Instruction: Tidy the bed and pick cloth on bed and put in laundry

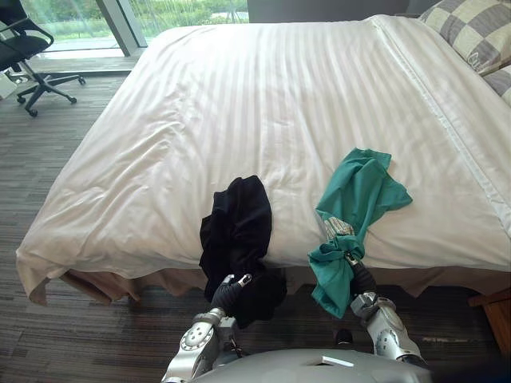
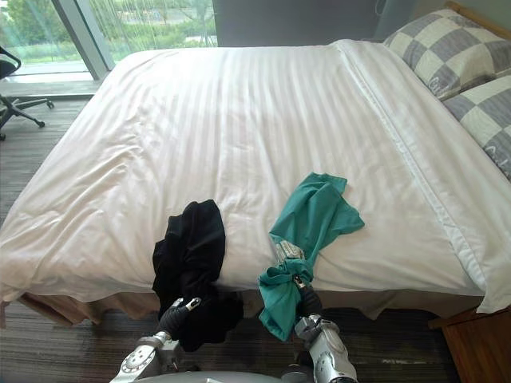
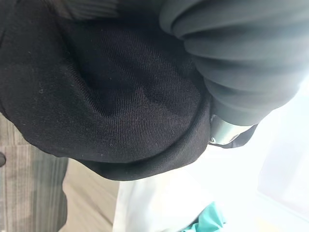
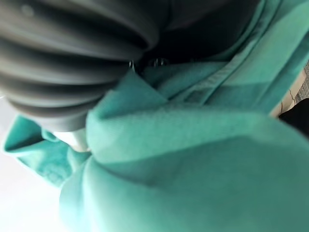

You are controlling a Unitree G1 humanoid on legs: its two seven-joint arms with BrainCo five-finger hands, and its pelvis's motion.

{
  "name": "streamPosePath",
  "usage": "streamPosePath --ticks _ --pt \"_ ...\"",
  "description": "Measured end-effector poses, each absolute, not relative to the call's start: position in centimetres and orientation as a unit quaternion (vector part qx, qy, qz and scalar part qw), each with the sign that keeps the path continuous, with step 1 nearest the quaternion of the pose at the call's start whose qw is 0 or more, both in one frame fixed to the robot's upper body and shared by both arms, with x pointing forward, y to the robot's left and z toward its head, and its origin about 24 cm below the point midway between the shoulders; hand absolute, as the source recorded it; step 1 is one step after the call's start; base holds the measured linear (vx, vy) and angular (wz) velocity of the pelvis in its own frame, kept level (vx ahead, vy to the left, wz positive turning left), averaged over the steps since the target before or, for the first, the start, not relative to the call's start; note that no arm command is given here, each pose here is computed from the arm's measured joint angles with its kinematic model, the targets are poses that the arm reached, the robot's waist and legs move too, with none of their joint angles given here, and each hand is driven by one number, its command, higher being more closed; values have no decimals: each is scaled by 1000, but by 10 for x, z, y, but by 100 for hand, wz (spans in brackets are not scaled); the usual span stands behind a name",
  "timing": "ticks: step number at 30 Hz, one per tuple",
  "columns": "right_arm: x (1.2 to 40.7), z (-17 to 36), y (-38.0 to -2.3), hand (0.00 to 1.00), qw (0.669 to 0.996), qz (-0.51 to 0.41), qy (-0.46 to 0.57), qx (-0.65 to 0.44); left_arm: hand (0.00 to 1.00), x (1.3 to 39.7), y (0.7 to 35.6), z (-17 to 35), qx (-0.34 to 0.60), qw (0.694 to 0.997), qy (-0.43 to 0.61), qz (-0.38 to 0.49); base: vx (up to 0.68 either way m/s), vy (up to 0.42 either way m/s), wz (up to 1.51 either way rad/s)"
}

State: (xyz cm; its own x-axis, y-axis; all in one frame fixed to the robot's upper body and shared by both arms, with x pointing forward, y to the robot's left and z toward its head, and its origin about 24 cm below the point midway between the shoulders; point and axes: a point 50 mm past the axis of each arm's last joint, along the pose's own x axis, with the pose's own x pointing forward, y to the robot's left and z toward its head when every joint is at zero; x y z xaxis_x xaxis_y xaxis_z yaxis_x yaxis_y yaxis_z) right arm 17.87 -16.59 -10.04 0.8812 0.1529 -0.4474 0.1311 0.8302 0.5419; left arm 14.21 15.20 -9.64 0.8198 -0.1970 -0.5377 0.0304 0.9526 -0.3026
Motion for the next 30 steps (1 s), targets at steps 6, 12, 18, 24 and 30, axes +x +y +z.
streamPosePath --ticks 6,12,18,24,30 --pt "181 -93 -165 100 933 17 224 282 100 144 154 -96 -137 946 290 -45 -5 -3 14" --pt "170 -80 -169 100 943 9 183 277 100 148 154 -88 -165 947 273 -28 50 -61 100" --pt "171 -74 -155 100 952 54 185 240 100 133 152 -88 -226 935 270 42 11 -42 57" --pt "157 -79 -155 100 954 66 216 200 100 144 134 -72 -284 932 225 25 -53 10 161" --pt "158 -68 -161 100 962 49 193 189 100 137 130 -75 -301 923 240 5 103 85 187"
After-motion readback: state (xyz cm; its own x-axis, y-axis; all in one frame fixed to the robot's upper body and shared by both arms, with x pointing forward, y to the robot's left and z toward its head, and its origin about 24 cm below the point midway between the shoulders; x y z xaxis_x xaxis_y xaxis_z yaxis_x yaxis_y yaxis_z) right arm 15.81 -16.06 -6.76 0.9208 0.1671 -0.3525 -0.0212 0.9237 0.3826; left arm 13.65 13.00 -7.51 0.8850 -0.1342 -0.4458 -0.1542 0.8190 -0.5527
